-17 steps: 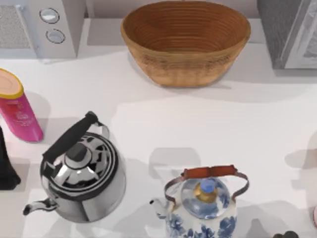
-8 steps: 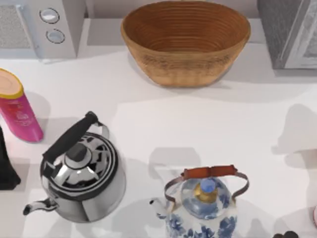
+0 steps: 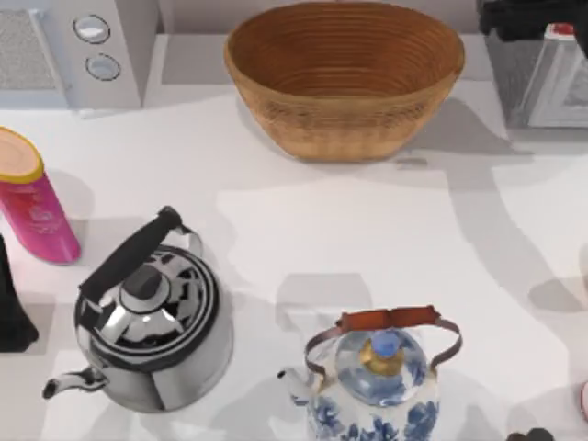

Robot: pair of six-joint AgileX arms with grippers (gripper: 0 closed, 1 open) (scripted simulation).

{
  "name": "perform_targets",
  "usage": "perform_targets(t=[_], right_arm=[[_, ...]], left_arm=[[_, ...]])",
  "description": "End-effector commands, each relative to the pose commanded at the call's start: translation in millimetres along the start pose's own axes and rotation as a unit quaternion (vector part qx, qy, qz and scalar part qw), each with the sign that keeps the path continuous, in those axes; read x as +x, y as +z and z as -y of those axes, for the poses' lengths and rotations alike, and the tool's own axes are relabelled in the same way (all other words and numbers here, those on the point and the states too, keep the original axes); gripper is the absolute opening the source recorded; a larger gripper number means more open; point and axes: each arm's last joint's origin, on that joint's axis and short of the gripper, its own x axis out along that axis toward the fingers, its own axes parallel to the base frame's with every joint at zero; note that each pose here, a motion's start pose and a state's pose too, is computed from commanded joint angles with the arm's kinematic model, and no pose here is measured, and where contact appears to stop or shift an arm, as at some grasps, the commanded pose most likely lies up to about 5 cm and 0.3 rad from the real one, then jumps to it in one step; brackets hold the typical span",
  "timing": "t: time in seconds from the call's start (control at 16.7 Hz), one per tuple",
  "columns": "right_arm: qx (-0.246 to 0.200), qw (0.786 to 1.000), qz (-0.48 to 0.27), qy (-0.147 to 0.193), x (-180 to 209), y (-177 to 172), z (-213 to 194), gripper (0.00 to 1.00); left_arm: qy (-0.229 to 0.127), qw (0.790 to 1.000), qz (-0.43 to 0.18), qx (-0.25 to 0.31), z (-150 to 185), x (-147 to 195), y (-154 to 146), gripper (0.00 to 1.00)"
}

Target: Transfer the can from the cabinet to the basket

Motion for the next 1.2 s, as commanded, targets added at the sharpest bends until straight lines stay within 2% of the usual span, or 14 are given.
perform_targets(t=[0.3, 0.54, 0.72, 1.2], right_arm=[[-0.004, 1.000, -0.005, -0.010, 85, -32, -87, 0.00], [0.002, 1.000, 0.006, -0.022, 119, -63, -136, 0.00], [0.008, 1.000, 0.013, -0.028, 128, -71, -150, 0.00], [0.006, 1.000, 0.010, -0.028, 136, -77, -149, 0.00]], left_arm=[[0.000, 1.000, 0.000, 0.000, 0, 0, 0, 1.00], [0.000, 1.000, 0.000, 0.000, 0, 0, 0, 1.00], [0.000, 1.000, 0.000, 0.000, 0, 0, 0, 1.00], [0.000, 1.000, 0.000, 0.000, 0, 0, 0, 1.00]])
